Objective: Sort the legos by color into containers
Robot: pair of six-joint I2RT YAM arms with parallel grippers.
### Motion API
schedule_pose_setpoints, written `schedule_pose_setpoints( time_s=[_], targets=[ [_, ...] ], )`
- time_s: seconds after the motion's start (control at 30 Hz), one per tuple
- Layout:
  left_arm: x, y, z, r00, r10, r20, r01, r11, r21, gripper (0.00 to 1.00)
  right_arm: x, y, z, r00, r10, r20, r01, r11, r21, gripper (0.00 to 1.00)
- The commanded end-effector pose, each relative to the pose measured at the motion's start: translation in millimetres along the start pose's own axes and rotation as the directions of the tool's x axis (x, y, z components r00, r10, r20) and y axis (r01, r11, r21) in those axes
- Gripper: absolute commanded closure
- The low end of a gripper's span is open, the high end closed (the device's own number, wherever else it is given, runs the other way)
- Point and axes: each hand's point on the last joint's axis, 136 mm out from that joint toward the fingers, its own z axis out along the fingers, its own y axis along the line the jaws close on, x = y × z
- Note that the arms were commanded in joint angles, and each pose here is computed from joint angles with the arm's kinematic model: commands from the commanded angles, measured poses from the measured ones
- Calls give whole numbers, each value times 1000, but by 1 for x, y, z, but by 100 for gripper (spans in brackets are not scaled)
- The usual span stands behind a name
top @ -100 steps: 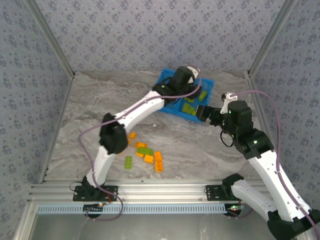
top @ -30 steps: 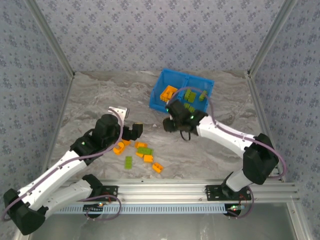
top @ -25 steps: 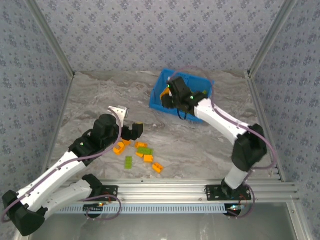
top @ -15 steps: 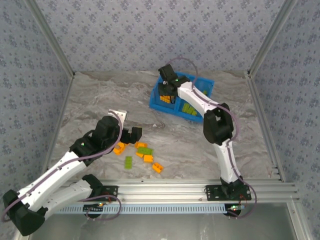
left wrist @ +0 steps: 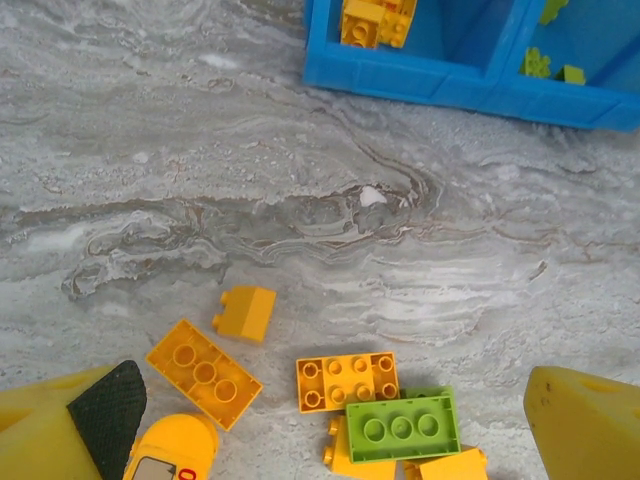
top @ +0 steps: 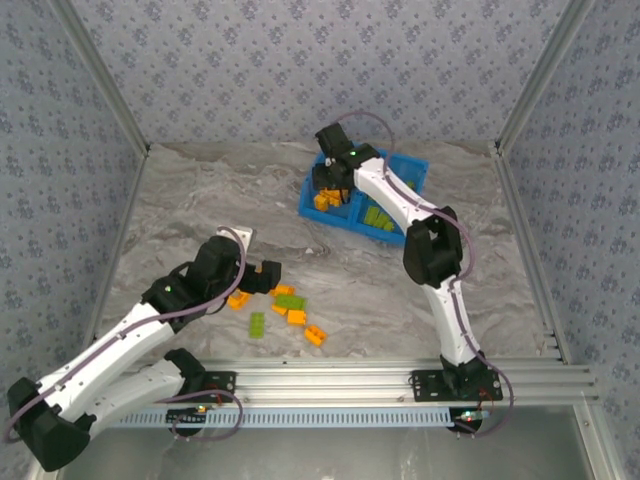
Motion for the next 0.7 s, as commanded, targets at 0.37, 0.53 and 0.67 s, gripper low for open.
schedule_pose_setpoints(
  time_s=[0.37,0.53,0.67],
  targets=[
    [74,-49,60,926,-30,-377,33,999,2,1,75,0,-172,972,-93,215,128,980,-155,7],
    [101,-55,85,884,-18,-466,14,1000,-12,1,95,-14,-165,979,-106,173,127,985,-115,4],
    [106,-53,92,886,-27,-464,17,1000,-25,1,98,-16,-160,980,-114,165,133,985,-106,4]
  ],
)
